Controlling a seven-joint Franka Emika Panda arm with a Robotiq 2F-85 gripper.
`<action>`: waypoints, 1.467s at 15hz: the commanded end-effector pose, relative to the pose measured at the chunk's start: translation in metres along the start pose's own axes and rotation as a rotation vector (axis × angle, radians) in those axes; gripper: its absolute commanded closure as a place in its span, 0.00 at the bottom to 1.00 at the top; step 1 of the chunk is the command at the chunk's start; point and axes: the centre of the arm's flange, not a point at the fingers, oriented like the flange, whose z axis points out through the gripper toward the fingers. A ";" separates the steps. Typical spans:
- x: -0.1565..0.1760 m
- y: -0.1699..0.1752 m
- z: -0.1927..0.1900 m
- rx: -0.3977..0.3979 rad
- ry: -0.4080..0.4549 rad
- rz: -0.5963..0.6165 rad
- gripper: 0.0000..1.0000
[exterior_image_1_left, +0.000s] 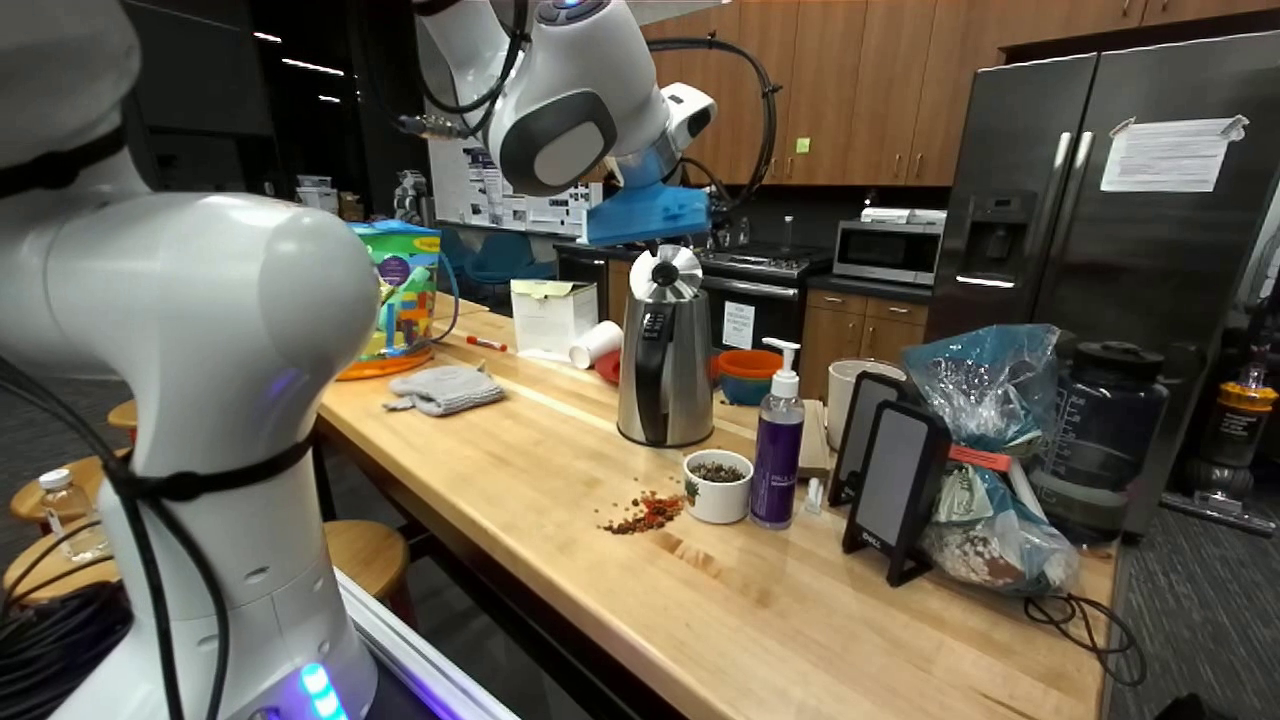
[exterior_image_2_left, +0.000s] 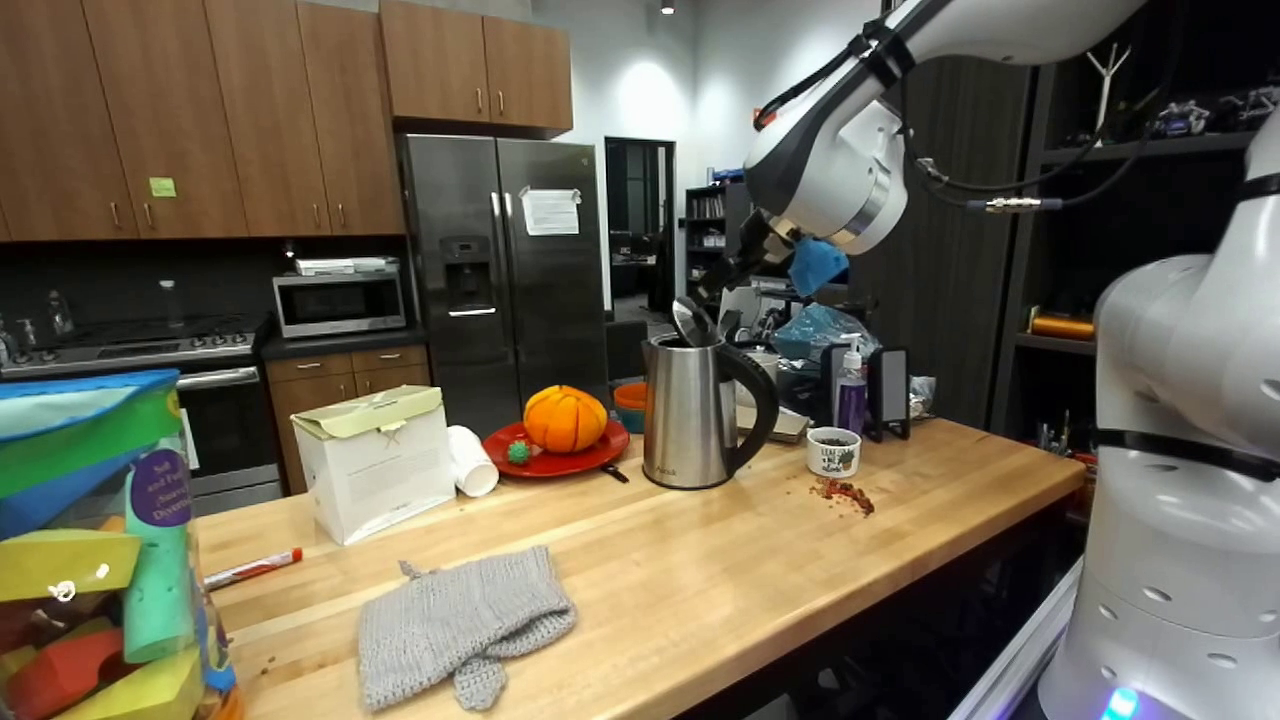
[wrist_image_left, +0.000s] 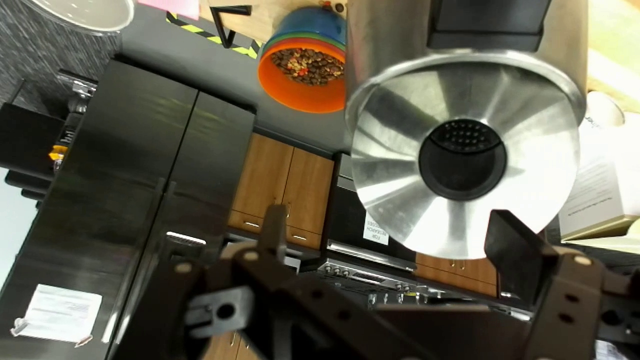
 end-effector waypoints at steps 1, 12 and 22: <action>0.009 0.007 0.023 -0.012 0.007 0.019 0.00; 0.013 0.017 0.053 -0.046 -0.041 0.058 0.00; 0.015 -0.003 0.076 -0.026 -0.075 0.070 0.00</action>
